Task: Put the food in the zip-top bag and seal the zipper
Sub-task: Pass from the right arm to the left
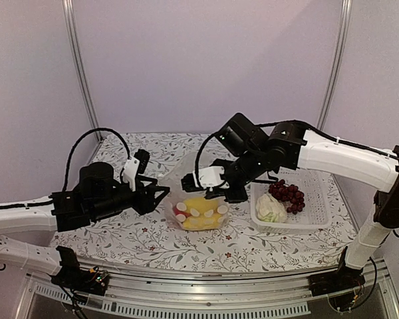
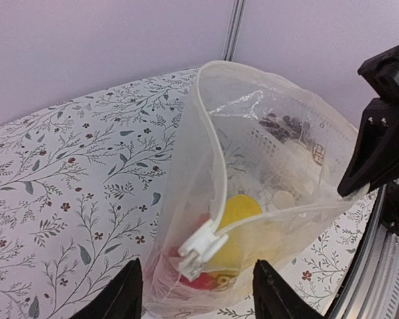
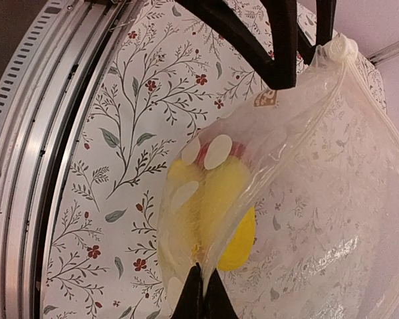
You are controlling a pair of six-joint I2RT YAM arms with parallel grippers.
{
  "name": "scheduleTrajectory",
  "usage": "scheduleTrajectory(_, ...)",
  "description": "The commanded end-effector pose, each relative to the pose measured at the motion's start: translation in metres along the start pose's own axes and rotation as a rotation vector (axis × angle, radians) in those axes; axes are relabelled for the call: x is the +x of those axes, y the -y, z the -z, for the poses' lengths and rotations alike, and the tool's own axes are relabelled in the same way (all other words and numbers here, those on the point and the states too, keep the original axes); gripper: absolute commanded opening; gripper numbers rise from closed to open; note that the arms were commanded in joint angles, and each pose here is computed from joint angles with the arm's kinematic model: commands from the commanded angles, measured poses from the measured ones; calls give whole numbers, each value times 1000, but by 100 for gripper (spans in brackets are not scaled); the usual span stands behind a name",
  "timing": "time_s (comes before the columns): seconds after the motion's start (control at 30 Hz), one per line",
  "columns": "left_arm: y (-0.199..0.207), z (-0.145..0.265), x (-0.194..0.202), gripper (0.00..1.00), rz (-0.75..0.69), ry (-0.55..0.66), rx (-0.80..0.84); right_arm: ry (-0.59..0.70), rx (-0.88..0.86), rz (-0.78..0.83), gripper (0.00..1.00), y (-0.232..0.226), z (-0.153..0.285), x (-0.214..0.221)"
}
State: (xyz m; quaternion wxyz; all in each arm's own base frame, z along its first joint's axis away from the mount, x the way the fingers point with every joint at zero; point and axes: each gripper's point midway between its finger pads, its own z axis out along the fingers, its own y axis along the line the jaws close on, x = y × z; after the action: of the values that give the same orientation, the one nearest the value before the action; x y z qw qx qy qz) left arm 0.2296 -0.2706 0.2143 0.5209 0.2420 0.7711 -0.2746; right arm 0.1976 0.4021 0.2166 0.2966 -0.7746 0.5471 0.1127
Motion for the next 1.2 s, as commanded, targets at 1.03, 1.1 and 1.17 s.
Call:
scheduleTrajectory(1.03,-5,-21,6,0,-116,79,44,59,15,-56,46,10,47,-2)
scheduleTrajectory(1.1,-6,-20,6,0,-102,85,35,115,26,-92,51,21,68,-4)
scheduleTrajectory(1.17,-8,-19,7,0,-94,85,26,149,41,-143,54,33,84,5)
